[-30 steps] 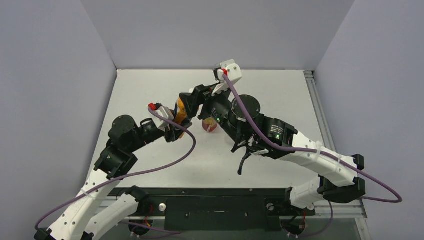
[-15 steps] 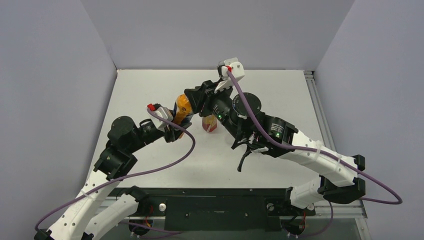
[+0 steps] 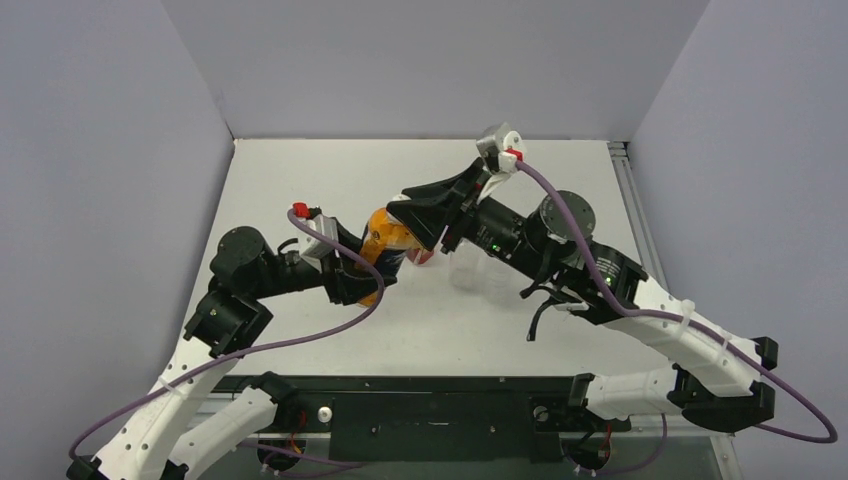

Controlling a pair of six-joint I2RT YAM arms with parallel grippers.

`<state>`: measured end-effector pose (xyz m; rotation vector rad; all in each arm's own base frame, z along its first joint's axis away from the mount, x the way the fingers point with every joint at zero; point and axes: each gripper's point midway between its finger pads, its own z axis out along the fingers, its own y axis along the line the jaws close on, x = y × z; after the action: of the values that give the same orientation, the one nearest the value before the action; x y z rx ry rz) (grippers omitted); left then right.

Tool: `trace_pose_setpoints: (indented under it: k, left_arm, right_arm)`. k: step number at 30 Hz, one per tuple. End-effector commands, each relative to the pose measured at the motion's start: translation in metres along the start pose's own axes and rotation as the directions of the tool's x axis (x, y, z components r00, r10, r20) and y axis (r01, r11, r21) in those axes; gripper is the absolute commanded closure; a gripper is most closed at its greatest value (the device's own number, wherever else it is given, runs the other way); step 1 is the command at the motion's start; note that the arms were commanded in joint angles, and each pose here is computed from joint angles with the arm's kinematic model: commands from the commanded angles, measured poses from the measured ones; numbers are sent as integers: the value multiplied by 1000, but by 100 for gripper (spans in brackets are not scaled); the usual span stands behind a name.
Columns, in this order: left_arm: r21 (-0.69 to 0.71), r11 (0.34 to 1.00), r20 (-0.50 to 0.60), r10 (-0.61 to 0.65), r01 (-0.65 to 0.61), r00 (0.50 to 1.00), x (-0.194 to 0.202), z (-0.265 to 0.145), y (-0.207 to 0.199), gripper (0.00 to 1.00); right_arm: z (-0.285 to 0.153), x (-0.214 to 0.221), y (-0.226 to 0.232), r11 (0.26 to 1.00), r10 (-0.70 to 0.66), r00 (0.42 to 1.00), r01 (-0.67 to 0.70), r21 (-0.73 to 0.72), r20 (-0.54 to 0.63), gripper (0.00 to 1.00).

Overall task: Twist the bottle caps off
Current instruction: Unscrew the bottle cap from the plastic bottle.

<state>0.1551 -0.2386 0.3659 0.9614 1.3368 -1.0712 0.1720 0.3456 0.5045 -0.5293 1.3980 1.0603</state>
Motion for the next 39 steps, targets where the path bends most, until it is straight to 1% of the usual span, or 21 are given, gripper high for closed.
trace_pose_setpoints:
  k: [1, 7, 9, 11, 12, 13, 14, 15, 16, 17, 18, 20, 23, 24, 25, 27, 29, 30, 31, 34, 39]
  left_arm:
    - [234, 972, 66, -2, -13, 998, -42, -9, -52, 100]
    - [295, 956, 50, -26, 10, 998, -46, -13, -64, 100]
    - [302, 953, 44, -32, 18, 999, -45, -13, -65, 100]
    - [274, 962, 49, -28, 14, 998, -44, -12, -60, 100]
    - [260, 966, 52, -16, 2, 999, -42, -10, -56, 100]
    - [234, 972, 60, -8, -6, 998, -42, -9, -51, 100]
    - [204, 979, 64, 4, -17, 998, -40, -7, -45, 100]
    - [188, 982, 65, 10, -22, 998, -38, -7, -42, 100]
    - [156, 987, 72, 27, -37, 997, -38, -5, -36, 100]
    - [138, 989, 72, 36, -45, 997, -36, -5, -32, 100]
    - [101, 993, 77, 58, -66, 995, -35, -4, -24, 100]
    - [35, 995, 80, 90, -93, 993, -34, -3, -12, 100]
    - [-49, 990, 74, 136, -133, 988, -30, -3, 5, 100]
    - [-96, 986, 73, 142, -135, 987, -30, -4, 13, 100]
    - [-123, 979, 64, 172, -164, 983, -27, -4, 20, 100]
    - [-185, 961, 46, 217, -205, 975, -22, -6, 33, 100]
    - [-246, 937, 26, 260, -246, 965, -18, -9, 46, 100]
    - [-284, 924, 16, 271, -256, 962, -16, -11, 53, 100]
    - [-303, 914, 8, 287, -271, 958, -15, -12, 58, 100]
    - [-348, 890, -4, 314, -295, 950, -15, -15, 67, 100]
    - [-335, 893, 8, 322, -301, 947, -17, -15, 63, 100]
  right_arm:
    - [-28, -15, 46, 956, -37, 999, 46, -289, 37, 100]
    - [-44, -11, 58, 922, -87, 996, 89, -376, 21, 100]
    - [-43, -10, 55, 928, -85, 996, 87, -363, 21, 100]
    - [-35, -9, 44, 951, -72, 997, 72, -299, 11, 99]
    - [-32, -13, 38, 964, -65, 998, 67, -256, 17, 90]
    - [-26, -8, 34, 971, -52, 999, 51, -232, -1, 83]
    - [-23, -10, 28, 981, -46, 999, 46, -187, 6, 62]
    - [-18, -4, 26, 986, -39, 999, 36, -163, -14, 53]
    - [-15, -8, 18, 993, -36, 999, 35, -111, -3, 39]
    - [-12, -6, 16, 996, -36, 999, 35, -87, -14, 35]
    - [-10, -6, 8, 999, -37, 999, 36, -34, -15, 28]
    - [-8, -9, 1, 999, -32, 999, 32, 17, -3, 23]
    - [-11, -19, -3, 998, -20, 999, 18, 52, 40, 19]
    - [-13, -26, -4, 998, -12, 998, 8, 68, 66, 18]
    - [-15, -32, -7, 996, -8, 996, 0, 93, 87, 18]
    - [-16, -41, -9, 992, 5, 993, -19, 124, 118, 17]
    - [-14, -47, -8, 989, 16, 991, -35, 143, 133, 16]
    - [-9, -43, -4, 989, 21, 992, -39, 144, 123, 16]
    - [-9, -50, -6, 985, 27, 990, -51, 167, 141, 17]
    - [5, -45, -5, 975, 31, 994, -53, 217, 103, 23]
    - [23, -24, -18, 941, 2, 1000, -12, 339, 28, 29]
